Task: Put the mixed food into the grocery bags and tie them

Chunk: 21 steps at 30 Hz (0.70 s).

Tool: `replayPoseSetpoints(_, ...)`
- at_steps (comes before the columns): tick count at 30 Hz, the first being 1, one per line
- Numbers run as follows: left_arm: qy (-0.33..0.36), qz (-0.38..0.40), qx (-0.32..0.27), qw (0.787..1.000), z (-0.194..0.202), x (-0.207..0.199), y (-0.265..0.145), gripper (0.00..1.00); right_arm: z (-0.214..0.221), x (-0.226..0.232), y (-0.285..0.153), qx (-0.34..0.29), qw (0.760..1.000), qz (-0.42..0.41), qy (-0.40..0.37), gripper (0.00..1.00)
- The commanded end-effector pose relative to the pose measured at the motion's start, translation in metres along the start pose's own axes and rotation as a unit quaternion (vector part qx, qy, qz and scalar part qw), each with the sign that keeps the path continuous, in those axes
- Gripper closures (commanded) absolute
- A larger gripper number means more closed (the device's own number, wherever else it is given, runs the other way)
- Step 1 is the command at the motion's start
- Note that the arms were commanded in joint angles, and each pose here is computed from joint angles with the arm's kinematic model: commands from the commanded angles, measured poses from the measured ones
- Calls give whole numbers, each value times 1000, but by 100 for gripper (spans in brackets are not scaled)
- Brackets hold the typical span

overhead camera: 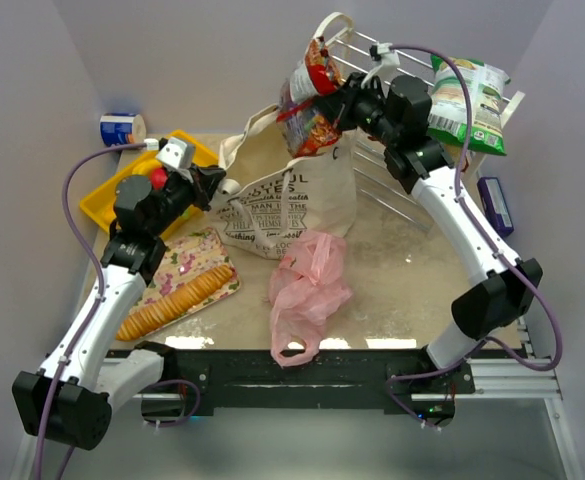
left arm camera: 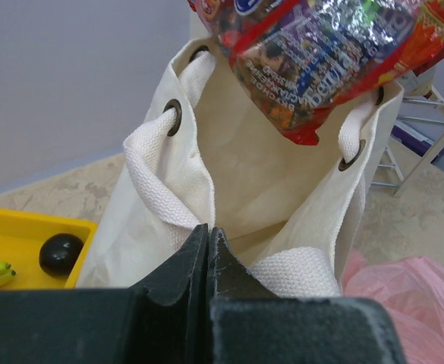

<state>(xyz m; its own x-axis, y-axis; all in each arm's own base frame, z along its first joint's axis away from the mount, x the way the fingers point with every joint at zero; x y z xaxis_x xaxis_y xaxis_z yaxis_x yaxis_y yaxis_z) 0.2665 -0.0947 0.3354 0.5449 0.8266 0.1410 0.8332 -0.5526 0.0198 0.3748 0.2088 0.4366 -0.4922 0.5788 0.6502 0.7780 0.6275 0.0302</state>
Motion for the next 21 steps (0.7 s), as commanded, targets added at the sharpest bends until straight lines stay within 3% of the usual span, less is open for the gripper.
replayPoseSetpoints(1, 19, -4, -31, 999, -14, 2, 1, 100, -18, 40, -47, -42, 996, -65, -36, 100)
replayPoseSetpoints(6, 25, -15, -26, 999, -12, 4, 0, 100, 10, 9, -48, 25, 999, 13, -31, 100)
replayPoseSetpoints(12, 25, -17, -20, 999, -8, 5, 3, 100, 21, 6, -52, 74, 994, 74, -9, 100)
replayPoseSetpoints(17, 20, -45, -5, 999, -2, 10, 4, 100, 38, 19, -60, 95, 989, 111, -1, 100)
replayPoseSetpoints(21, 19, -95, 23, 995, 7, 20, 6, 100, 44, 38, -73, 71, 991, 112, 7, 100)
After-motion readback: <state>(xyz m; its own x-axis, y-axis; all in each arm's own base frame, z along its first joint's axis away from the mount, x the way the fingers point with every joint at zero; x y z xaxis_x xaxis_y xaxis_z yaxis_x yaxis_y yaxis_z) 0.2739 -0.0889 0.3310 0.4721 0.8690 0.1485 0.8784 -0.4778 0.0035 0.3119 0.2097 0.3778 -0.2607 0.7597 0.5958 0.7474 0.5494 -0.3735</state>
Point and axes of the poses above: each gripper's point midway between its finger pads, its own y axis out along the fingers, its own x axis along the line the jaws close on, z = x × y, the point moved 9 cm from there along -y, back along the fingers, and after that the axes turned 14 degrees about y, right-handed, at the moved point
